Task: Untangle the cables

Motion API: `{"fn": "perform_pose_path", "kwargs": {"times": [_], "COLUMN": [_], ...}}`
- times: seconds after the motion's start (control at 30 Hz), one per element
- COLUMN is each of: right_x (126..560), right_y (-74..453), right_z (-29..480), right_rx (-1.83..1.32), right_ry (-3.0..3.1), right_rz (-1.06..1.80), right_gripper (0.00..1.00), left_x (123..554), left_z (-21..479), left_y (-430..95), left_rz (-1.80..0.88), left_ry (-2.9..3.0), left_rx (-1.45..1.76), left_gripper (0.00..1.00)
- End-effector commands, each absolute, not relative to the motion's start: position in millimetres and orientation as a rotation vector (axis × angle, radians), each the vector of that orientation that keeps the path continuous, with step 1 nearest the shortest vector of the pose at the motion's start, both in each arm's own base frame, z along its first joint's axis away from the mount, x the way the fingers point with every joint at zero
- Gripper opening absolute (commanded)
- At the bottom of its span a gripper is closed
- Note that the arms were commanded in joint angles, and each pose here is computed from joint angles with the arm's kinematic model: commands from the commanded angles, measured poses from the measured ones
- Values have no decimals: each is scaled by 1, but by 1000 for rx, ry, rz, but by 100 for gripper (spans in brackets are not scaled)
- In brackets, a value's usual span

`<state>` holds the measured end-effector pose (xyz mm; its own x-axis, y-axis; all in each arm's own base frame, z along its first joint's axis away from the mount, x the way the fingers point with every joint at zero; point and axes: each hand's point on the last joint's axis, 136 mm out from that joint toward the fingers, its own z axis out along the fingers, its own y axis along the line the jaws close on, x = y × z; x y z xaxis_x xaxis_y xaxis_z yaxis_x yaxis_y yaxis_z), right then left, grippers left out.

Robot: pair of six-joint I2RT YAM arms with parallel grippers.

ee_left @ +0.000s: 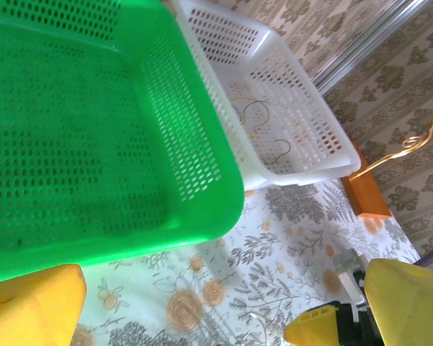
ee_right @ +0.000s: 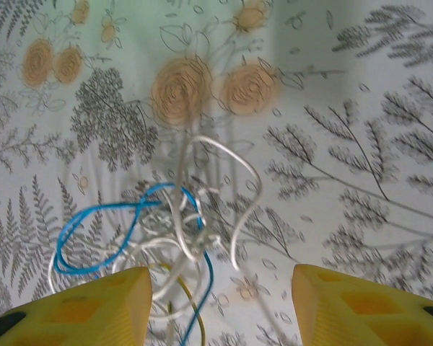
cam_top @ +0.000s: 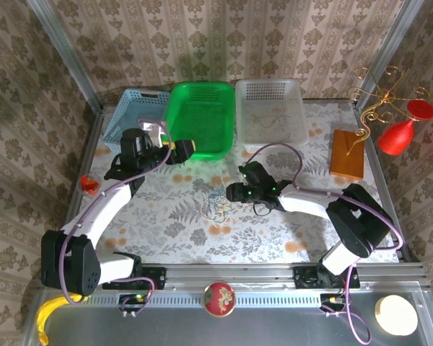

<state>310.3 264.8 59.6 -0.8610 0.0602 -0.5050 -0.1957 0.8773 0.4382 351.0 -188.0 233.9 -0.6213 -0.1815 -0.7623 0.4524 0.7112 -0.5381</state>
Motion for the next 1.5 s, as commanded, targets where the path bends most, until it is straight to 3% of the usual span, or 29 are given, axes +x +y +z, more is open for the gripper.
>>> {"fn": "perform_pose_path", "kwargs": {"times": [0.0, 0.17, 0.33, 0.4, 0.77, 0.8, 0.87, 0.9, 0.97, 1.47], "right_x": [327, 340, 350, 351, 352, 352, 350, 348, 343, 259], "right_y": [276, 277, 274, 273, 282, 285, 294, 298, 299, 224], "right_z": [67, 59, 70, 83, 167, 167, 163, 161, 159, 94], "right_rx": [-106, -113, -113, -119, -144, -159, -210, -225, -229, -36], "right_ry": [2489, 2499, 2475, 2448, 2263, 2273, 2306, 2321, 2334, 2525], "right_rz": [670, 609, 607, 617, 764, 772, 796, 808, 815, 654], "right_gripper": [55, 48, 5, 0, 0, 4, 39, 49, 55, 54], "left_x": [349, 345, 345, 346, 347, 347, 347, 347, 346, 347], "left_z": [232, 228, 226, 224, 216, 216, 216, 216, 216, 224], "left_y": [-185, -184, -179, -177, -185, -186, -189, -190, -191, -196], "left_rz": [-910, -899, -853, -840, -900, -910, -933, -942, -954, -995], "left_ry": [2046, 2051, 2064, 2066, 2081, 2081, 2077, 2075, 2074, 2052], "left_rx": [186, 203, 197, 186, 193, 195, 196, 197, 196, 196], "left_gripper": [100, 100, 100, 100, 100, 100, 100, 100, 100, 100]}}
